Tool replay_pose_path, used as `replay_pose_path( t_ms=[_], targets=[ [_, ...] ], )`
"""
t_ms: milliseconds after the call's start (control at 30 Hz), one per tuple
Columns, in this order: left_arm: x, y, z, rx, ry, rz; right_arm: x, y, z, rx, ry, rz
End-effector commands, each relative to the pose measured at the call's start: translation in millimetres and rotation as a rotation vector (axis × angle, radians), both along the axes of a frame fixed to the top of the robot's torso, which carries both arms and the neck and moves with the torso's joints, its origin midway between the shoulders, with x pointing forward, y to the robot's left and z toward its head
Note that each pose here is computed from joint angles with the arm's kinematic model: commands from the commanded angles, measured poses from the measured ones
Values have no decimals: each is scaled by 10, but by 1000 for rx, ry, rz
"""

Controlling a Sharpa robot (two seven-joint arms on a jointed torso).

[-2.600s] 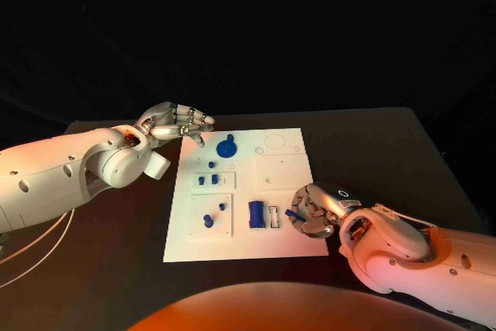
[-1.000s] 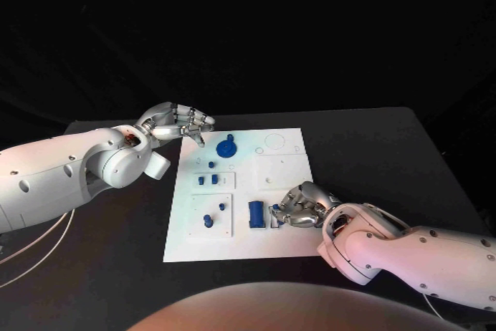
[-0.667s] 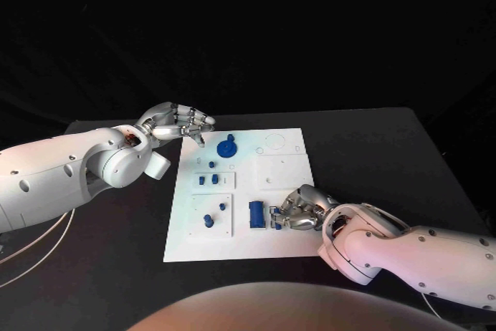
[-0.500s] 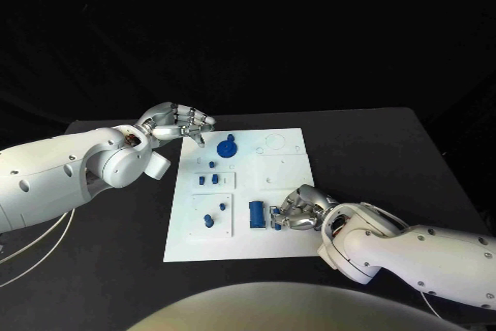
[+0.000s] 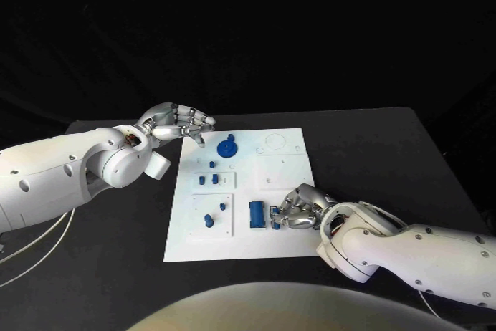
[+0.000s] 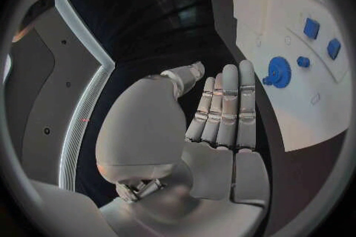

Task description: Assemble the parts on the task board

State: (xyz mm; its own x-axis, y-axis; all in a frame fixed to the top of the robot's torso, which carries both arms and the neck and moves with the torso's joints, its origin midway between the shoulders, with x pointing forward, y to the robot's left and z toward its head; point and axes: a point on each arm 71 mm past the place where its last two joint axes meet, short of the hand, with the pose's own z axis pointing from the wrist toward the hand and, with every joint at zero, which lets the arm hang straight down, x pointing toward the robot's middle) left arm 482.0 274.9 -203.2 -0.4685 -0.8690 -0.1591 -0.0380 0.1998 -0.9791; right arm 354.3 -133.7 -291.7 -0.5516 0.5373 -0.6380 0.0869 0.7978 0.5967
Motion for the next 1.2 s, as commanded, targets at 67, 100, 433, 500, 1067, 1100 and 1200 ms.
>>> replay_pose_path(
  t_ms=[67, 100, 433, 500, 1067, 1100, 1200],
  targets=[
    [-7, -23, 8, -7, 0, -17, -10, 14, -10, -6, -7, 10],
    [-7, -23, 8, -7, 0, -17, -8, 11, -10, -6, -10, 9],
    [-8, -21, 8, -7, 1, -17, 6, -1, -8, -10, -25, 5],
    [-8, -21, 8, -7, 1, -16, 7, 0, -7, -10, -26, 6],
    [-8, -15, 9, -7, 0, -15, 8, -66, 13, -15, -53, 17],
    [-8, -13, 10, -6, -1, -14, 10, -93, 20, -11, -63, 20],
    [-7, -9, 11, -6, -2, -12, 15, -166, 43, 24, -88, 31]
  ],
)
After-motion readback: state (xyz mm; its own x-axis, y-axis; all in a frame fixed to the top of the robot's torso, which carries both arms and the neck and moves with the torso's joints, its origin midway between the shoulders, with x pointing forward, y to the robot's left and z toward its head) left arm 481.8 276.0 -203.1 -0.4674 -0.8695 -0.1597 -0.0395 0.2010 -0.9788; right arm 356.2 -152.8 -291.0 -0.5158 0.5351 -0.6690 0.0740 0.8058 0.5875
